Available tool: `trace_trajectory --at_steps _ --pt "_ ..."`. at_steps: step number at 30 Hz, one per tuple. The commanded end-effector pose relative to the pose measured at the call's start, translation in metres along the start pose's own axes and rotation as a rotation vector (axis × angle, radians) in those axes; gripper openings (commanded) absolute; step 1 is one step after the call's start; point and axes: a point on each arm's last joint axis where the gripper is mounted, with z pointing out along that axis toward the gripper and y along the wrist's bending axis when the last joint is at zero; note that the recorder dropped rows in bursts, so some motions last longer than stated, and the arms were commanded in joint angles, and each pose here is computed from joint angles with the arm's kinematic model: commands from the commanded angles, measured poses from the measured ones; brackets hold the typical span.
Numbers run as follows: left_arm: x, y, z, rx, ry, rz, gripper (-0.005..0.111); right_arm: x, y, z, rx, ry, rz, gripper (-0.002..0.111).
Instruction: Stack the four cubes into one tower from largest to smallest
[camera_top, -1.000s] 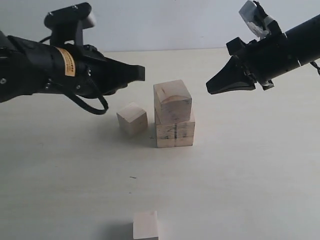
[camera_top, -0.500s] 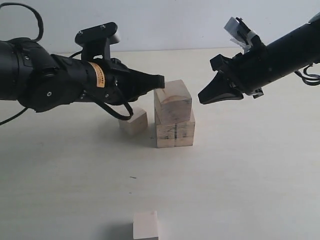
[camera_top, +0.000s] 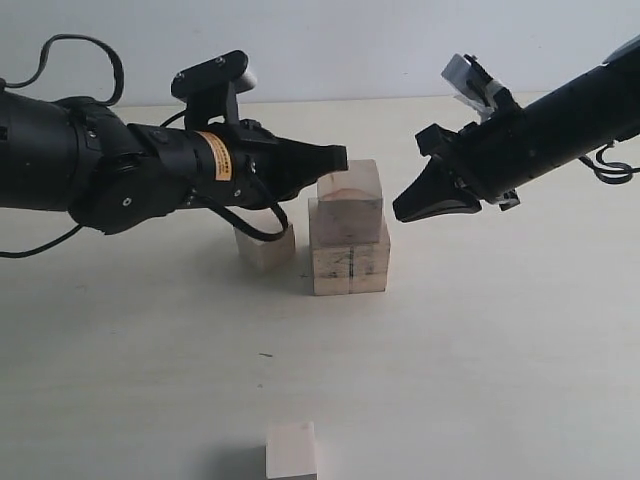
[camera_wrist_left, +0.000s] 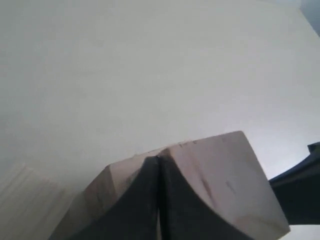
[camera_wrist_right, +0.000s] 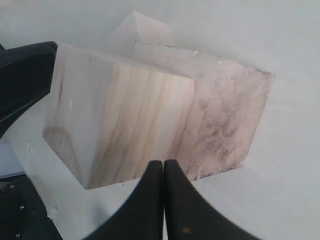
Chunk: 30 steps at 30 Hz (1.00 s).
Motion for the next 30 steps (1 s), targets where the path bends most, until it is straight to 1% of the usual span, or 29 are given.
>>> trace_trajectory --at_steps 1,5,12,14,18,23,30 --pt "-0.008 -0.007 0.002 0.028 -0.033 -0.007 0.000 -0.001 0.002 0.000 -0.018 -0.006 -0.012 0.000" --pt "-0.008 -0.006 0.002 0.016 -0.022 -0.007 0.000 -0.001 0.002 0.000 -0.018 -0.006 -0.017 0.000" --pt "-0.001 0.001 0.001 -0.069 0.060 0.008 0.000 -0.005 0.000 0.000 0.004 -0.042 -0.032 0.000" --pt "0.000 0.003 0.001 -0.086 0.075 0.007 0.000 -0.007 0.002 -0.001 -0.011 -0.065 -0.032 0.000" --pt "0.000 0.002 0.000 -0.085 0.073 0.008 0.000 -0.013 0.005 -0.001 -0.041 -0.135 -0.068 0.000" --pt "-0.004 0.001 -0.005 -0.090 0.071 0.008 0.000 -0.017 -0.001 -0.002 0.017 -0.184 -0.062 0.000" --pt "-0.005 -0.001 -0.007 -0.088 0.068 0.009 0.000 -0.021 0.000 -0.003 0.008 -0.219 -0.063 0.000"
